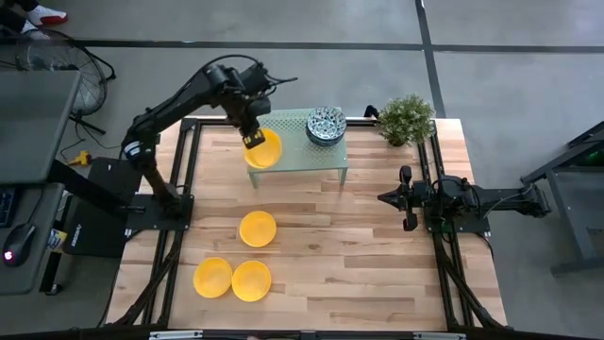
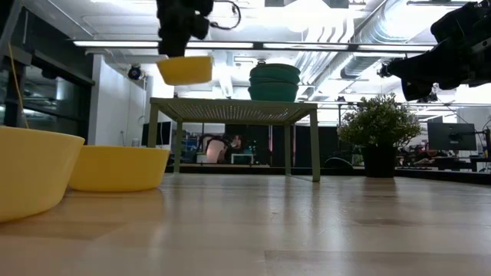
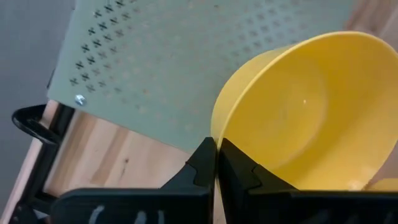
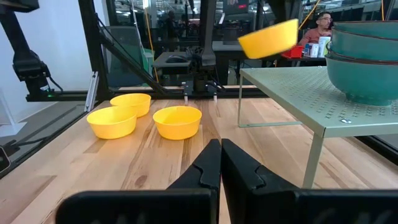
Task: Pick & Place Mini bowls
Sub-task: Put the yellow bowl on the shelf
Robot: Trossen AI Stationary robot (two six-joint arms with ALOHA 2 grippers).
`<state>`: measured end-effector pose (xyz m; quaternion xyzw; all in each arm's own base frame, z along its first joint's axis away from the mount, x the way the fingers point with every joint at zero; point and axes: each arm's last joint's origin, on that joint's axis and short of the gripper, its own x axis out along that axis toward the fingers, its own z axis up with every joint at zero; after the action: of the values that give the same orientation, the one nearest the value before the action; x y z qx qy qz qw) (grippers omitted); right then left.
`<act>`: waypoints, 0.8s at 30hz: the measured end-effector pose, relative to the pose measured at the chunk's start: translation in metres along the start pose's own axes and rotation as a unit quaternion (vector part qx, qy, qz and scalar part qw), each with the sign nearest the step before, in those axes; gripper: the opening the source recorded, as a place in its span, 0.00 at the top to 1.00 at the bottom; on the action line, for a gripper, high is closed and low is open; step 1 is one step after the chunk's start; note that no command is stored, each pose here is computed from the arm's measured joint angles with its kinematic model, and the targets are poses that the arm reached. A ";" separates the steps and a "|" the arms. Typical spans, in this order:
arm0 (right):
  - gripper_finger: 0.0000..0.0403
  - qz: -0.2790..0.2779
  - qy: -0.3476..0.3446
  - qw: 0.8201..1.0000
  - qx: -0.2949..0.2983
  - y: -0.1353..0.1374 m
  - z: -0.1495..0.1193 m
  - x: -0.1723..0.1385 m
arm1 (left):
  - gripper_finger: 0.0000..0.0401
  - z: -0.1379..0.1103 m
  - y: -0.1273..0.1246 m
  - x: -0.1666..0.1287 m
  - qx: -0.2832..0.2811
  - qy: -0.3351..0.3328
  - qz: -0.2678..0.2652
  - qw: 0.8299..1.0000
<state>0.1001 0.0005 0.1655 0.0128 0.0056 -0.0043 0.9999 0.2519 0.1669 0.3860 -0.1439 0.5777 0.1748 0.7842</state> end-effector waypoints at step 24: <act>1.00 0.000 0.000 1.000 0.000 0.000 0.000 0.000 | 1.00 0.034 0.038 0.036 -0.041 0.008 0.006 0.999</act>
<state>0.1001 0.0005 0.1655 0.0128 0.0056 -0.0041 0.9999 0.2740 0.2195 0.3604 -0.1738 0.5768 0.2019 0.7722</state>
